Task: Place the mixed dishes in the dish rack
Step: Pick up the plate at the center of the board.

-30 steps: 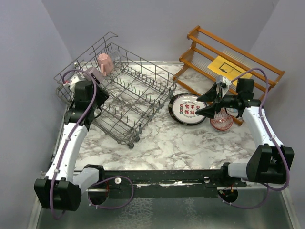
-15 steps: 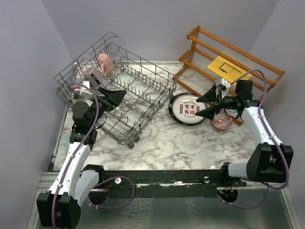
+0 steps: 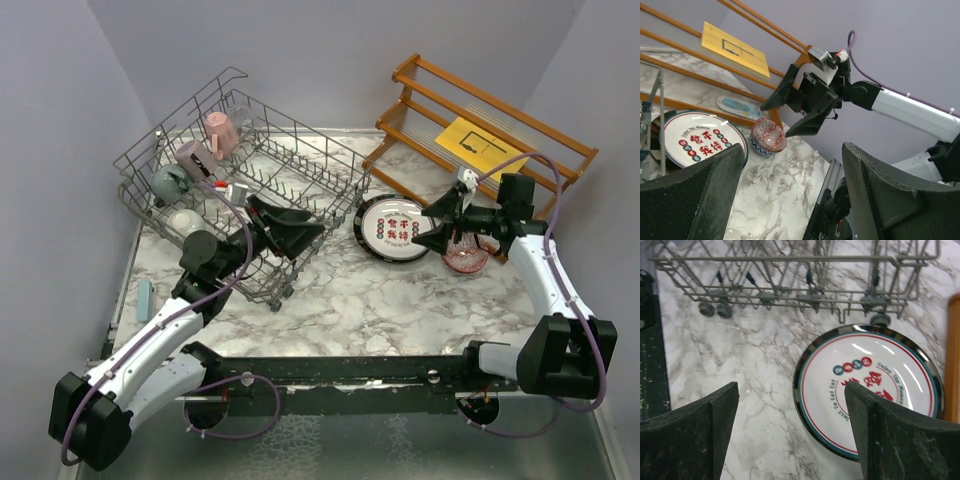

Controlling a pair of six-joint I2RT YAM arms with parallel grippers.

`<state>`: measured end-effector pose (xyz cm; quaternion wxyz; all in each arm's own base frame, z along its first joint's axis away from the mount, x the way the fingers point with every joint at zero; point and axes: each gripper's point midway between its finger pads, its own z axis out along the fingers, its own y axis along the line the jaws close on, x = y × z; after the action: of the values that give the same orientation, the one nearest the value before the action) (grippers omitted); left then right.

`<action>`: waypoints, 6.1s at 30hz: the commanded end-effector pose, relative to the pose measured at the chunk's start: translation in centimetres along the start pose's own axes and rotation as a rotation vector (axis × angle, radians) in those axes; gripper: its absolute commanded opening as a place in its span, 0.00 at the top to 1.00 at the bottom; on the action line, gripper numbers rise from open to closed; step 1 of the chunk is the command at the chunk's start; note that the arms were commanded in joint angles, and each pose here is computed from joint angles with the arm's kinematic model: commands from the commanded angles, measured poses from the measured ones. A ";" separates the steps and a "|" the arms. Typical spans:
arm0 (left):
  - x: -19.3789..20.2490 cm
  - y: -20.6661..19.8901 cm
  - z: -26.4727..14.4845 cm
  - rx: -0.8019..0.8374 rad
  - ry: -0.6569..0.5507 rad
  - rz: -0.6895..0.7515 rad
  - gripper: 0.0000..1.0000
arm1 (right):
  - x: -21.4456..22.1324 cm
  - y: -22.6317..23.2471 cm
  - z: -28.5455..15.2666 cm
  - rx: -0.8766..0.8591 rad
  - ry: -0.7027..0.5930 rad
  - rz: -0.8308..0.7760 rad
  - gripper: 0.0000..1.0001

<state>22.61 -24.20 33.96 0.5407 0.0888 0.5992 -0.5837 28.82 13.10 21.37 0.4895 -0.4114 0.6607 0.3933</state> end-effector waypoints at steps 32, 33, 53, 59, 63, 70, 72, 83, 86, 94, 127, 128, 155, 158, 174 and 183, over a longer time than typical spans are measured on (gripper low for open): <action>4.6 0.1 1.3 0.009 -0.013 0.010 0.10 | 4.4 -1.7 -1.2 -0.096 0.063 -0.432 0.00; 4.6 0.1 1.3 0.008 -0.014 0.006 0.10 | 4.3 -1.8 -0.4 -0.112 0.078 -0.426 0.02; 4.2 0.6 0.7 -0.037 -0.037 -0.007 0.10 | 9.3 -2.8 8.8 0.048 0.333 -0.439 0.37; 4.3 0.8 0.8 -0.044 -0.038 -0.006 0.10 | 11.0 -2.9 9.3 0.060 0.394 -0.447 0.39; 4.2 0.8 0.8 -0.045 -0.040 -0.008 0.10 | 11.8 -3.4 9.3 0.078 0.422 -0.431 0.41; 4.3 0.9 0.7 -0.048 -0.043 -0.008 0.10 | 12.8 -4.0 9.3 0.104 0.468 -0.434 0.45; 4.2 0.9 0.7 -0.048 -0.043 -0.008 0.10 | 13.0 -4.1 9.3 0.111 0.478 -0.440 0.45; 4.2 0.8 0.7 -0.047 -0.043 -0.008 0.10 | 13.7 -5.0 8.4 0.155 0.531 -0.526 0.49; 4.2 0.9 0.7 -0.047 -0.043 -0.008 0.10 | 14.1 -4.9 8.3 0.147 0.547 -0.561 0.49; 4.1 0.8 0.7 -0.047 -0.044 -0.011 0.10 | 15.1 -4.7 8.3 0.124 0.580 -0.627 0.67; 4.1 0.9 0.2 -0.060 -0.054 -0.016 0.10 | 14.5 -4.0 8.5 0.138 0.589 -0.775 0.99; 4.1 0.9 0.2 -0.060 -0.055 -0.014 0.10 | 14.2 -3.8 8.5 0.136 0.583 -0.767 0.99; 6.4 0.3 0.6 0.113 0.136 0.491 0.11 | 6.0 4.6 4.7 -0.090 0.478 -0.545 0.99; 7.1 0.3 0.7 0.159 0.161 0.565 0.11 | 4.7 5.2 4.7 -0.109 0.457 -0.540 0.99; 12.0 3.1 3.8 0.382 0.419 1.047 0.10 | 0.6 7.8 4.4 -0.244 0.390 -0.556 0.99; 14.4 4.1 5.7 0.471 0.562 1.033 0.13 | -0.7 9.6 4.1 -0.316 0.345 -0.545 0.99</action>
<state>23.91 -33.87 22.38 0.5680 0.5899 0.4856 -0.3060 22.21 19.56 20.35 0.3715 -0.6976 0.5621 0.2438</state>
